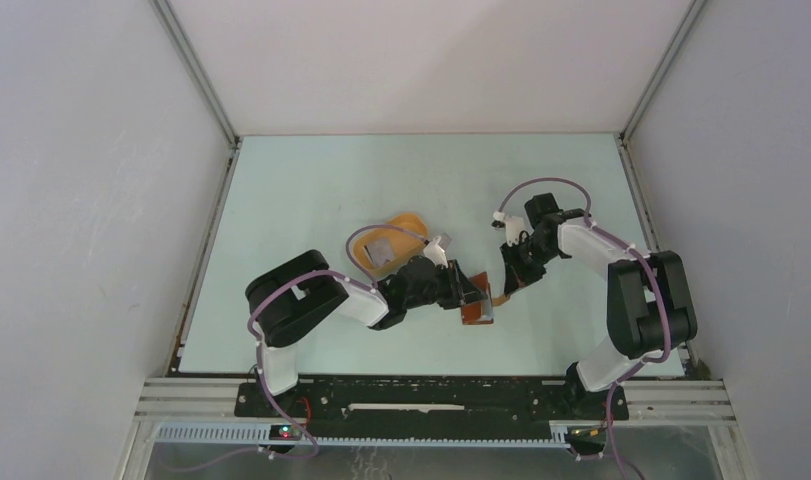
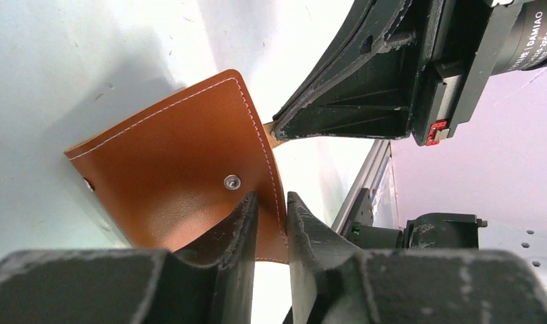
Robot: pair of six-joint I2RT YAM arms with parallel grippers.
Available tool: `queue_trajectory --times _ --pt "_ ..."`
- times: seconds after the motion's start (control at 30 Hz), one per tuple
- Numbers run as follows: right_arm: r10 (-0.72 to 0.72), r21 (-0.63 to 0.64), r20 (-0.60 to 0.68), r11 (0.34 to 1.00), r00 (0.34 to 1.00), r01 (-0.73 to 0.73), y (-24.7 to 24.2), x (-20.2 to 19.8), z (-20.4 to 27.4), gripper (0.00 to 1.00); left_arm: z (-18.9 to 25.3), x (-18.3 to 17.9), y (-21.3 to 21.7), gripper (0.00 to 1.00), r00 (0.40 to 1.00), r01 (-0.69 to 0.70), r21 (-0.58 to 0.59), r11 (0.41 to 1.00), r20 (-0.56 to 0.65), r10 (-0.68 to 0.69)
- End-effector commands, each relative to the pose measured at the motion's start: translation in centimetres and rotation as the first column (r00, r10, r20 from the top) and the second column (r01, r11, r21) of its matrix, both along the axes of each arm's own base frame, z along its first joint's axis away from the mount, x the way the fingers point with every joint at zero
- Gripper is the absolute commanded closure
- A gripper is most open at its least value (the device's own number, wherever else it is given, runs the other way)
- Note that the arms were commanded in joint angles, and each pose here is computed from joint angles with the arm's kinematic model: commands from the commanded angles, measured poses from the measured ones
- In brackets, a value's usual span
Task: Put the credit cards into the card holder
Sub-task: Close the card holder at the center of the board.
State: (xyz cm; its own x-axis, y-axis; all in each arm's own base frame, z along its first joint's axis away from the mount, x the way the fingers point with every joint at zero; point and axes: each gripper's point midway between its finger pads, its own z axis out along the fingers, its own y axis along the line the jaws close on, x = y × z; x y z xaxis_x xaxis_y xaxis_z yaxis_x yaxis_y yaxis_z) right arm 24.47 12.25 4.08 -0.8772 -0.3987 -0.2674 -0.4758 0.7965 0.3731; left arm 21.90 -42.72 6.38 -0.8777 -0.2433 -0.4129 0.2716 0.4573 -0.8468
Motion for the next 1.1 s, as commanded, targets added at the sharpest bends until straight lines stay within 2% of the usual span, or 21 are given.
queue_trajectory --times 0.0,0.17,0.3,0.5,0.8,0.93,1.07 --pt "-0.011 0.054 0.027 0.998 1.000 0.010 0.5 0.8 1.8 1.00 -1.2 0.7 0.8 0.69 0.999 -0.031 0.050 0.998 -0.006 0.031" --pt "-0.009 0.087 0.106 0.996 0.994 0.000 0.9 2.0 3.3 1.00 0.3 0.6 0.4 0.51 1.000 -0.006 0.038 0.999 0.024 0.005" --pt "0.014 0.106 0.103 0.994 0.995 -0.025 1.3 2.1 3.4 1.00 2.1 0.9 0.5 0.45 0.997 0.007 0.046 0.999 0.074 -0.010" --pt "0.033 0.123 0.085 0.991 0.996 -0.043 1.2 2.3 3.2 1.00 4.2 1.5 1.5 0.45 0.986 0.009 0.065 0.998 0.165 -0.020" --pt "0.050 0.159 0.064 0.985 0.997 -0.059 1.6 2.3 3.4 1.00 5.1 1.6 2.2 0.56 0.945 0.068 0.164 0.984 0.305 -0.116" --pt "0.060 0.183 0.054 0.981 0.997 -0.069 2.0 2.2 3.7 1.00 4.8 2.4 1.1 0.60 0.929 0.102 0.234 0.967 0.324 -0.177" --pt "0.068 0.207 0.037 0.976 0.997 -0.074 2.3 2.0 3.8 1.00 3.4 3.5 0.1 0.54 0.923 0.103 0.283 0.954 0.331 -0.198"
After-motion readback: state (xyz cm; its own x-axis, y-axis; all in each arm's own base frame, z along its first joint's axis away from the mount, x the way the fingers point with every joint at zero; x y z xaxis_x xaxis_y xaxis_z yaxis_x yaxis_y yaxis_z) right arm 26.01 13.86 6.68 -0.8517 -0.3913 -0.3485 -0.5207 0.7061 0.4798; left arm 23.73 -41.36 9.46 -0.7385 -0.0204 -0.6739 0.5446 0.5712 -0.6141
